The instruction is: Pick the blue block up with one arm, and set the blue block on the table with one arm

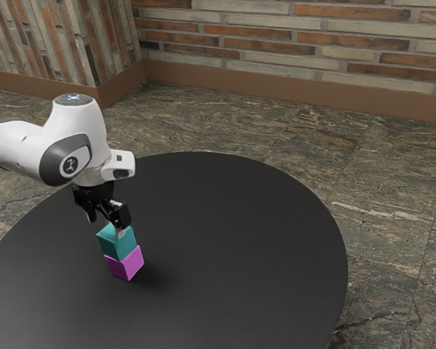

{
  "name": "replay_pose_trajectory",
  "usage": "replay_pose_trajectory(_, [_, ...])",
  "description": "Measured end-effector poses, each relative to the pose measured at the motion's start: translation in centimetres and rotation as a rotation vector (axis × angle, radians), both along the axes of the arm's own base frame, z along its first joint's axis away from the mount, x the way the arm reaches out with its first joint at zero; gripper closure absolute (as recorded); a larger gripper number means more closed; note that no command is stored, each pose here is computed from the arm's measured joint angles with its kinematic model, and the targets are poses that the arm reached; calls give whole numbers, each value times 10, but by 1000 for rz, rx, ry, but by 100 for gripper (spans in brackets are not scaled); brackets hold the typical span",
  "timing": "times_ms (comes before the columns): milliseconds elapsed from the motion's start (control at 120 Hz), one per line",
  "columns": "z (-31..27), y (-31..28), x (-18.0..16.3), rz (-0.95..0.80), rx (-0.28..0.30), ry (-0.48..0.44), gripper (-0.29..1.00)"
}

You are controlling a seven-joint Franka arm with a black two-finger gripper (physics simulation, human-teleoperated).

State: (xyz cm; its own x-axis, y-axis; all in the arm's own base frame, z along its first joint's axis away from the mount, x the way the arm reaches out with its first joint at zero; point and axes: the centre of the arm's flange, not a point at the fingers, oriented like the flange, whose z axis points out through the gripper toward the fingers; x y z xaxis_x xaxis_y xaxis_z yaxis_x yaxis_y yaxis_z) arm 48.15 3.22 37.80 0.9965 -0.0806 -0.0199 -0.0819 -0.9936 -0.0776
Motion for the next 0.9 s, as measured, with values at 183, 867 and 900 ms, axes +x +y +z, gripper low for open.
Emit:
replay_pose_trajectory(183, [-14, -3, 6, -17, -5, 20, 0])
replay_pose_trajectory(867, [-42, 0, 22, -38, -15, 63, 0])
replay_pose_trajectory(900, [-44, -1, 23, -40, -16, 65, 0])
